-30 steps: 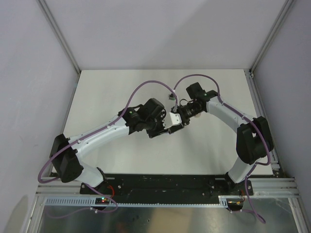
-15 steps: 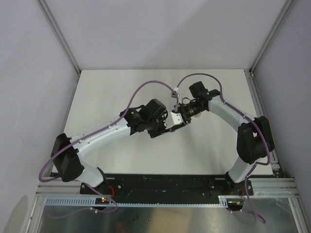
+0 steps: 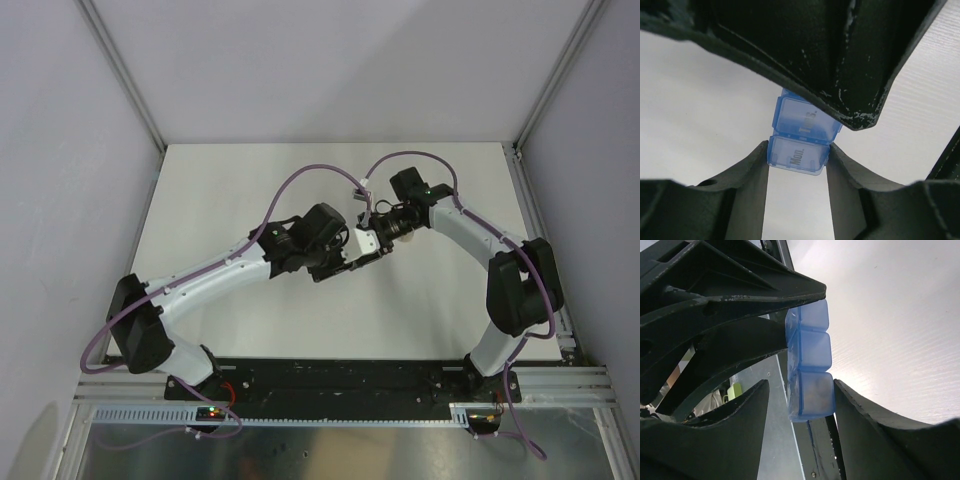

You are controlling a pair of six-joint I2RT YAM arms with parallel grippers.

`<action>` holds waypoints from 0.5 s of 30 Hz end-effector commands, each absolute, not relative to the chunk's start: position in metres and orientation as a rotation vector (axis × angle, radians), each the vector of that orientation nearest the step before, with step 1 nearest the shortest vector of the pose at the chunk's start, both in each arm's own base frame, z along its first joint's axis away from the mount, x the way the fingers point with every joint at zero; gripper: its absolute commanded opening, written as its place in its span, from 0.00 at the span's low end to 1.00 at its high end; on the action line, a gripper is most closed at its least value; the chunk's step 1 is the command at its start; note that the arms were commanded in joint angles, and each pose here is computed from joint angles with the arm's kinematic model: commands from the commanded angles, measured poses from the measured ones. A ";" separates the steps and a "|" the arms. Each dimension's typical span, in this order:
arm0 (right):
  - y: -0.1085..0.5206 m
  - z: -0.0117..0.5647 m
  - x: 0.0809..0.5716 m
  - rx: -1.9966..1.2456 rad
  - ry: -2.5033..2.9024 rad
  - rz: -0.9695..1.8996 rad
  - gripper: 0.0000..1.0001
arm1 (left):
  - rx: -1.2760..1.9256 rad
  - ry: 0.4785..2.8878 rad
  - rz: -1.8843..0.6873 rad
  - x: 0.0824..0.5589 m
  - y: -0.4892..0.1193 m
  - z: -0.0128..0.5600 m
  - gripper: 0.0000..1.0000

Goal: Sort the pills into containers

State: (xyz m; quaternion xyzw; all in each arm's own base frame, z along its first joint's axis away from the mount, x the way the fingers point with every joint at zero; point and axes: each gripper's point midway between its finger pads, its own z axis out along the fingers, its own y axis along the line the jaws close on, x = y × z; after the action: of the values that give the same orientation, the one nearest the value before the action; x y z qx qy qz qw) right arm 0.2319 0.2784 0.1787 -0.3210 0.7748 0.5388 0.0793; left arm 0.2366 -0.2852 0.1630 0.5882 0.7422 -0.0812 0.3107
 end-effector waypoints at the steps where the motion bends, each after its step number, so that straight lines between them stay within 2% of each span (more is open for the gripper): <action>1: 0.280 0.177 0.235 -0.944 2.323 1.618 0.58 | 1.476 1.911 -0.217 0.247 -0.298 0.188 0.00; 6: 0.281 0.177 0.237 -0.938 2.325 1.627 0.53 | 1.468 1.908 -0.218 0.246 -0.300 0.191 0.00; 12: 0.282 0.177 0.236 -0.936 2.327 1.647 0.31 | 1.469 1.907 -0.215 0.245 -0.300 0.190 0.00; 15: 0.282 0.177 0.236 -0.935 2.325 1.660 0.17 | 1.467 1.907 -0.214 0.246 -0.300 0.191 0.00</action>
State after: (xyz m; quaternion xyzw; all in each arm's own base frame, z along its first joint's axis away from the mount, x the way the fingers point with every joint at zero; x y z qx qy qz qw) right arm 0.2328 0.2795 0.1723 -0.3052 0.7819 0.5399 0.0622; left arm 0.2383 -0.2883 0.1675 0.5845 0.7424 -0.0734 0.3190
